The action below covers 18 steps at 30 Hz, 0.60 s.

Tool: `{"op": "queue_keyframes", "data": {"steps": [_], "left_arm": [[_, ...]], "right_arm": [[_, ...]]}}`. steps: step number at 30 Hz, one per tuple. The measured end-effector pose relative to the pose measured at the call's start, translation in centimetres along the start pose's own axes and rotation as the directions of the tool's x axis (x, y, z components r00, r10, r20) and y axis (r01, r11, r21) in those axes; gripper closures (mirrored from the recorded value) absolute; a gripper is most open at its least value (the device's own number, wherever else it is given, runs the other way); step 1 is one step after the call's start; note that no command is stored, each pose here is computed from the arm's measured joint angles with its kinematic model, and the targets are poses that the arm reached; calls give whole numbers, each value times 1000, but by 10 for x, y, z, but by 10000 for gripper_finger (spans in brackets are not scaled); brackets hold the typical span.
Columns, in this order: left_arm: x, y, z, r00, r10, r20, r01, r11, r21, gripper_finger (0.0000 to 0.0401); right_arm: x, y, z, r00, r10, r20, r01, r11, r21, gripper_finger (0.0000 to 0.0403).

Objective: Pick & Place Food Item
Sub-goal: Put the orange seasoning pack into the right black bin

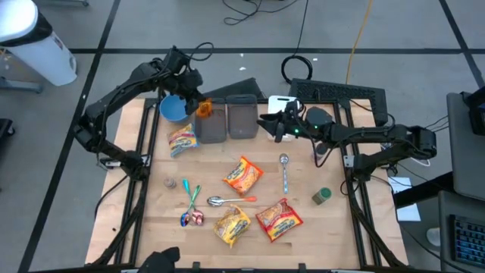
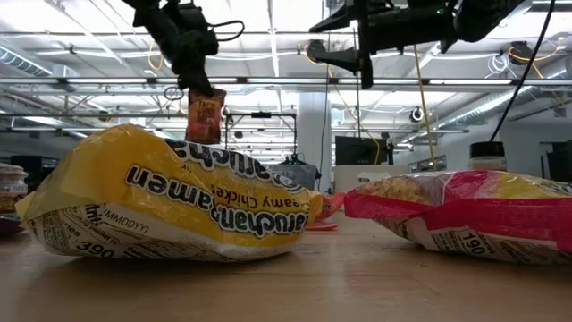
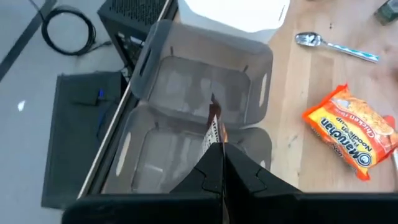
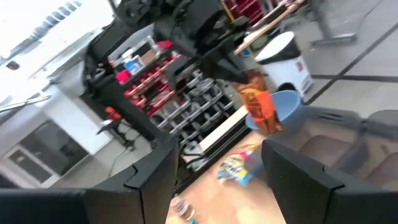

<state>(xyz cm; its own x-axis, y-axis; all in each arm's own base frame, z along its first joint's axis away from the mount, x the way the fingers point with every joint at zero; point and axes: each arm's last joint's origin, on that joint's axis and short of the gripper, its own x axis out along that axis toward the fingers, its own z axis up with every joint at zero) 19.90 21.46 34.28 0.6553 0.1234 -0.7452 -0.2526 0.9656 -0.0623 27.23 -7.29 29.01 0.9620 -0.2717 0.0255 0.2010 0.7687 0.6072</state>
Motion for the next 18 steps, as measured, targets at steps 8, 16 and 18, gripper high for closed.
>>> {"op": "queue_keyframes", "data": {"steps": [8, 16, 18], "left_arm": [[5, -3, 12, 996, -4, 88, -5, 994, 110, 401], [53, -9, 36, 998, -63, 5, 62, 989, 137, 401], [58, -10, 51, 997, -74, 16, 70, 986, 148, 401]], "right_arm": [[0, -1, 3, 999, -38, 27, 38, 999, -2, 177], [3, 8, 29, 998, -25, -65, 21, 998, -64, 177], [1, 9, 37, 993, -31, -112, 21, 996, -89, 177]]}}
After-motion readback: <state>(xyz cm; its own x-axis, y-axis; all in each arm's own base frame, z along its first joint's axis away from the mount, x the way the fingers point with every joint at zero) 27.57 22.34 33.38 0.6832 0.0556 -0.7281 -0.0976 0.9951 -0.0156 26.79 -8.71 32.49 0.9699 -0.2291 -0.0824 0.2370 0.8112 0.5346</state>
